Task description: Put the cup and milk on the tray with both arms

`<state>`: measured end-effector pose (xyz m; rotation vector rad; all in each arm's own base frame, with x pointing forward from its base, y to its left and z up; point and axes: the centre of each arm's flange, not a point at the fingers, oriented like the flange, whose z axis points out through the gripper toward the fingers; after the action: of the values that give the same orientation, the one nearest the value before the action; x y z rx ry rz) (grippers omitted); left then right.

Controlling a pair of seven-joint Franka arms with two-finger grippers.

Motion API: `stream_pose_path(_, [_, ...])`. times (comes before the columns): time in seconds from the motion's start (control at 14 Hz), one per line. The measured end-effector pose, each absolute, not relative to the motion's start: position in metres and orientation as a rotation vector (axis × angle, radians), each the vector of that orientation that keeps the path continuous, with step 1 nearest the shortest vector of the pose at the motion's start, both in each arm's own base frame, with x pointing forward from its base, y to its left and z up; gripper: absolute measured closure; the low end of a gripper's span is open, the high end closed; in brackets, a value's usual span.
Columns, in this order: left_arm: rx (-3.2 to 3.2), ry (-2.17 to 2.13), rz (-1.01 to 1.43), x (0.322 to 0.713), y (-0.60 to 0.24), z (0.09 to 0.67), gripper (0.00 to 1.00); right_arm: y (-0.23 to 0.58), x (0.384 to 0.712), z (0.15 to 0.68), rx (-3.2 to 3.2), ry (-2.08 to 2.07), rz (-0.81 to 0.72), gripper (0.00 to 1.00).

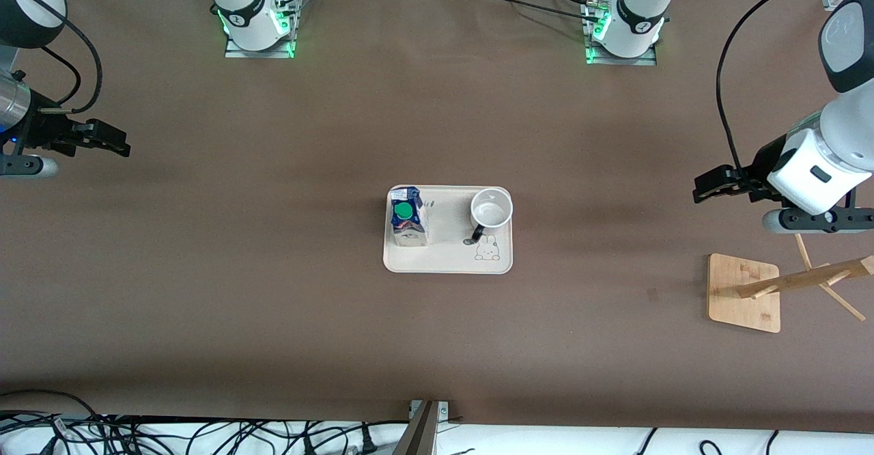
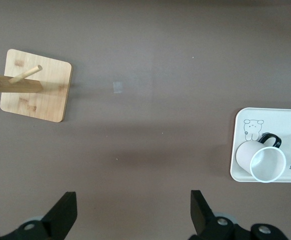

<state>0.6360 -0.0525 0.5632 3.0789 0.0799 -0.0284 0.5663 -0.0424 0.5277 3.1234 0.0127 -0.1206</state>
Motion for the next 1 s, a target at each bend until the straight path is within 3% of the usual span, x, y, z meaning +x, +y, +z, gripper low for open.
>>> stream_pose_path(1.0, [3.053, 0.174, 0.141, 0.584, -0.006, 0.588, 0.00, -0.042, 0.566, 0.528, 3.123, 0.015, -0.120, 0.00])
